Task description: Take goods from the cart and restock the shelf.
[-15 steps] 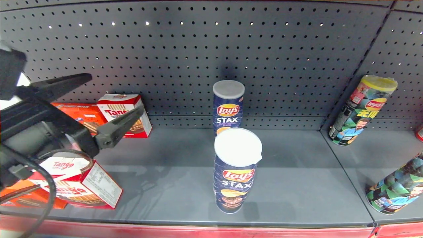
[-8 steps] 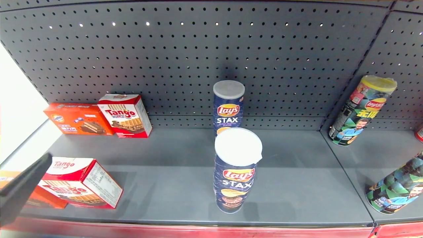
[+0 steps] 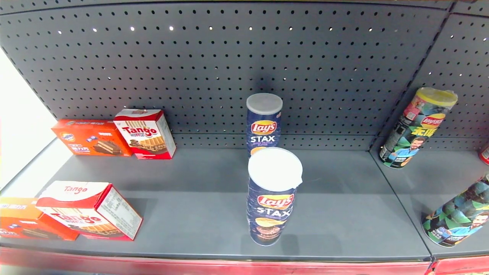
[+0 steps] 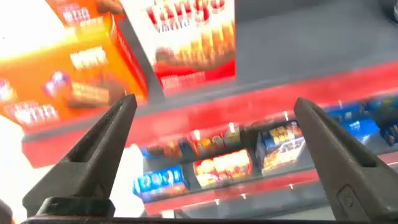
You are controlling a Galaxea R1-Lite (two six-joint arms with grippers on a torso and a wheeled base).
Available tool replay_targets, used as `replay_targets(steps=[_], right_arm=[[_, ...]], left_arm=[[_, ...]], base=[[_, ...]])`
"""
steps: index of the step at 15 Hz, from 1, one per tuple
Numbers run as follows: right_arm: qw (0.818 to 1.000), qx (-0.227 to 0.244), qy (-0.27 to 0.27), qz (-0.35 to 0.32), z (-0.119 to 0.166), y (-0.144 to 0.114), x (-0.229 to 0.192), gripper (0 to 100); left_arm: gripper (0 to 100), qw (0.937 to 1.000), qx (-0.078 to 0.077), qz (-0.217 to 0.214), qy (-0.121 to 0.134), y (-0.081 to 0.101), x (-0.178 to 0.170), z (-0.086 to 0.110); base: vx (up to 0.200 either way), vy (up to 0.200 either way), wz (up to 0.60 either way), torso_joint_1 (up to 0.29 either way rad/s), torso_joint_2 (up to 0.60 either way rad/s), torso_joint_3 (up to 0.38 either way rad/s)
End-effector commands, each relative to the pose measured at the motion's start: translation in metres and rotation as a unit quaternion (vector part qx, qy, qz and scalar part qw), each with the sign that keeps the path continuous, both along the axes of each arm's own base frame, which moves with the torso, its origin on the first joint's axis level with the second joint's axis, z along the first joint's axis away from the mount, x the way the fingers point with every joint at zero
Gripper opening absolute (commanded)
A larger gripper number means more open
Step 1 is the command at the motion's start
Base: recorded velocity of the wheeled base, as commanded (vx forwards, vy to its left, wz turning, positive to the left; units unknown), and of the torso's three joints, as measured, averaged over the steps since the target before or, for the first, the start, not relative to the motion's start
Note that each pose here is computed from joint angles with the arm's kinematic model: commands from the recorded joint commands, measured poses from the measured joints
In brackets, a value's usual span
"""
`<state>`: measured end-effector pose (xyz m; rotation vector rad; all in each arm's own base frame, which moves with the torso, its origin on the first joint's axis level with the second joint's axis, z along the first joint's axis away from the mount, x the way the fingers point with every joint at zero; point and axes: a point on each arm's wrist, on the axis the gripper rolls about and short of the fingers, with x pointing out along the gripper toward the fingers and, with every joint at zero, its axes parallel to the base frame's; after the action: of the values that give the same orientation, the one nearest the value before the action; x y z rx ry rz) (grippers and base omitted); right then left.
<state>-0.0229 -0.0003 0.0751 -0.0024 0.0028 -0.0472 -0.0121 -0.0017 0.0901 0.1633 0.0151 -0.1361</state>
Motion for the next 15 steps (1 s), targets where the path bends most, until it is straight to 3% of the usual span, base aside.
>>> replay_targets(steps=[1, 6, 8, 9, 10, 11, 15], right_arm=[[1.0, 0.0, 0.0, 0.0, 0.0, 0.0, 0.0, 100], [1.0, 0.0, 0.0, 0.0, 0.0, 0.0, 0.0, 100], [1.0, 0.0, 0.0, 0.0, 0.0, 0.0, 0.0, 100], [1.0, 0.0, 0.0, 0.0, 0.0, 0.0, 0.0, 100], [1.0, 0.0, 0.0, 0.001, 0.0, 0.0, 0.0, 100], [1.0, 0.0, 0.0, 0.0, 0.0, 0.0, 0.0, 100], [1.0, 0.0, 0.0, 0.0, 0.0, 0.0, 0.0, 100]], left_arm=[[100, 0.9988, -0.009, 0.013, -0.047, -0.0005, -0.0111, -0.0076], [100, 0.9988, -0.013, 0.012, -0.046, -0.0006, -0.0111, -0.0076], [100, 0.9986, -0.025, 0.011, -0.045, -0.0006, -0.0111, -0.0076], [100, 0.9983, -0.023, 0.035, -0.039, 0.0003, -0.0109, -0.0088], [100, 0.9959, -0.035, 0.083, -0.01, 0.0024, -0.0107, -0.0148], [100, 0.9935, -0.062, 0.095, -0.008, 0.003, -0.0111, -0.0145], [100, 0.9974, -0.056, 0.045, -0.006, 0.0008, -0.011, -0.0144]], base=[[0.0, 0.0, 0.0, 0.0, 0.0, 0.0], [0.0, 0.0, 0.0, 0.0, 0.0, 0.0], [0.0, 0.0, 0.0, 0.0, 0.0, 0.0], [0.0, 0.0, 0.0, 0.0, 0.0, 0.0], [0.0, 0.0, 0.0, 0.0, 0.0, 0.0], [0.0, 0.0, 0.0, 0.0, 0.0, 0.0], [0.0, 0.0, 0.0, 0.0, 0.0, 0.0]])
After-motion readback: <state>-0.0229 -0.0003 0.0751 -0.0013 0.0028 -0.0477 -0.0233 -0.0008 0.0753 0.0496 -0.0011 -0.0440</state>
